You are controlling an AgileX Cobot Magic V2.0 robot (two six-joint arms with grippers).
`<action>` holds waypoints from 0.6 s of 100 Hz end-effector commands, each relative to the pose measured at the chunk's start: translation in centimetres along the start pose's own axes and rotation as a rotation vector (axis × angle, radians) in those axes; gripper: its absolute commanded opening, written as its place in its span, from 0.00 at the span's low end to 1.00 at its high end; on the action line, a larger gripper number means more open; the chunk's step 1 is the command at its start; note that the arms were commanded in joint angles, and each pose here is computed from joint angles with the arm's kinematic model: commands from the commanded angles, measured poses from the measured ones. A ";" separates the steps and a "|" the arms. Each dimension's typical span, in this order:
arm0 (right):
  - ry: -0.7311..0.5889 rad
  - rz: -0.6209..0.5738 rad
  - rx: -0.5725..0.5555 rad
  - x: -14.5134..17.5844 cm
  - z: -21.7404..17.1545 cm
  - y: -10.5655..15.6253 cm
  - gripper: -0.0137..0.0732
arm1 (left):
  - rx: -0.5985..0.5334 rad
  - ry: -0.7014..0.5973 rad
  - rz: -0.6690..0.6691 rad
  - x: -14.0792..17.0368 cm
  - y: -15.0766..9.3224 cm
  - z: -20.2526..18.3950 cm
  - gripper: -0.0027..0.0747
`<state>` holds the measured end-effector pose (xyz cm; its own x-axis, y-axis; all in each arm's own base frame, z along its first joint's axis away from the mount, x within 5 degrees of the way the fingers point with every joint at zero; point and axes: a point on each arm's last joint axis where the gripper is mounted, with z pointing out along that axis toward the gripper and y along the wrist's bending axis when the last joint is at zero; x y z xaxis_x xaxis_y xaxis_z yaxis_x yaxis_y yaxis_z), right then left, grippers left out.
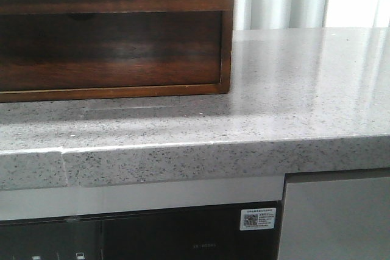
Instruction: Put scissors in drawer with both arms
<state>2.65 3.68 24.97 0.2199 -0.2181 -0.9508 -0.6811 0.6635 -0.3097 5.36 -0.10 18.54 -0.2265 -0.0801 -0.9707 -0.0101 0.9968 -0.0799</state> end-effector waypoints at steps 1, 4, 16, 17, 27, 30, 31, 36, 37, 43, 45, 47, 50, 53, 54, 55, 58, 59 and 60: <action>-0.059 0.012 0.051 -1.1 -0.1 -0.6 0.10 | 0.005 -0.057 -0.021 0.1 0.0 0.0 0.01; -0.059 0.012 0.051 -1.1 -0.1 -0.6 0.10 | 0.005 -0.057 -0.021 0.1 0.0 0.0 0.01; -0.059 0.012 0.051 -1.1 -0.1 -0.6 0.10 | 0.005 -0.057 -0.021 0.1 0.0 0.0 0.01; -0.059 0.012 0.051 -1.1 -0.1 -0.6 0.10 | 0.005 -0.057 -0.021 0.1 0.0 0.0 0.01; -0.059 0.012 0.051 -1.1 -0.1 -0.6 0.10 | 0.005 -0.057 -0.021 0.1 0.0 0.0 0.01; -0.059 0.012 0.051 -1.1 -0.1 -0.6 0.10 | 0.005 -0.057 -0.021 0.1 0.0 0.0 0.01; -0.059 0.012 0.051 -1.1 -0.1 -0.6 0.10 | 0.005 -0.057 -0.021 0.1 0.0 0.0 0.01; -0.061 0.012 0.054 -1.1 -0.1 -0.6 0.10 | 0.005 -0.057 -0.021 0.1 0.0 0.0 0.01; -0.063 0.012 0.055 -1.1 -0.1 -0.7 0.10 | 0.005 -0.057 -0.021 0.1 0.0 0.0 0.01; -0.075 0.021 0.068 -1.2 -0.1 -0.8 0.10 | 0.005 -0.057 -0.021 0.1 0.0 0.0 0.01; -0.081 0.038 0.075 -1.2 -0.1 -0.8 0.10 | 0.005 -0.057 -0.021 0.1 0.0 0.0 0.01; -0.084 0.057 0.080 -1.1 -0.1 -0.8 0.10 | 0.005 -0.057 -0.021 0.1 0.0 0.0 0.01; -0.092 0.087 0.106 -1.1 0.0 -1.0 0.10 | 0.005 -0.057 -0.021 0.1 0.0 0.0 0.01; -0.100 0.126 0.131 -1.0 0.0 -1.2 0.10 | 0.005 -0.057 -0.021 0.1 0.0 0.0 0.01; -0.100 0.123 0.140 -0.9 0.0 -1.2 0.10 | 0.005 -0.057 -0.021 0.1 0.0 0.0 0.01; -0.102 0.131 0.153 -0.8 0.0 -1.3 0.10 | 0.005 -0.057 -0.021 0.1 0.0 0.0 0.01; -0.111 0.186 0.182 -0.6 0.1 -1.5 0.10 | 0.005 -0.057 -0.021 0.1 0.0 0.0 0.01; -0.116 0.182 0.199 -0.6 0.1 -1.6 0.10 | 0.005 -0.057 -0.021 0.1 0.0 0.0 0.01; -0.121 0.199 0.214 -0.5 0.1 -1.7 0.10 | 0.005 -0.057 -0.021 0.1 0.0 0.0 0.01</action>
<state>3.21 3.43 24.65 0.1596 -0.1372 -0.9776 -0.6448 0.7354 -0.2085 5.35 -0.10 18.52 -0.2282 -0.0801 -0.9703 -0.0101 0.9968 -0.0799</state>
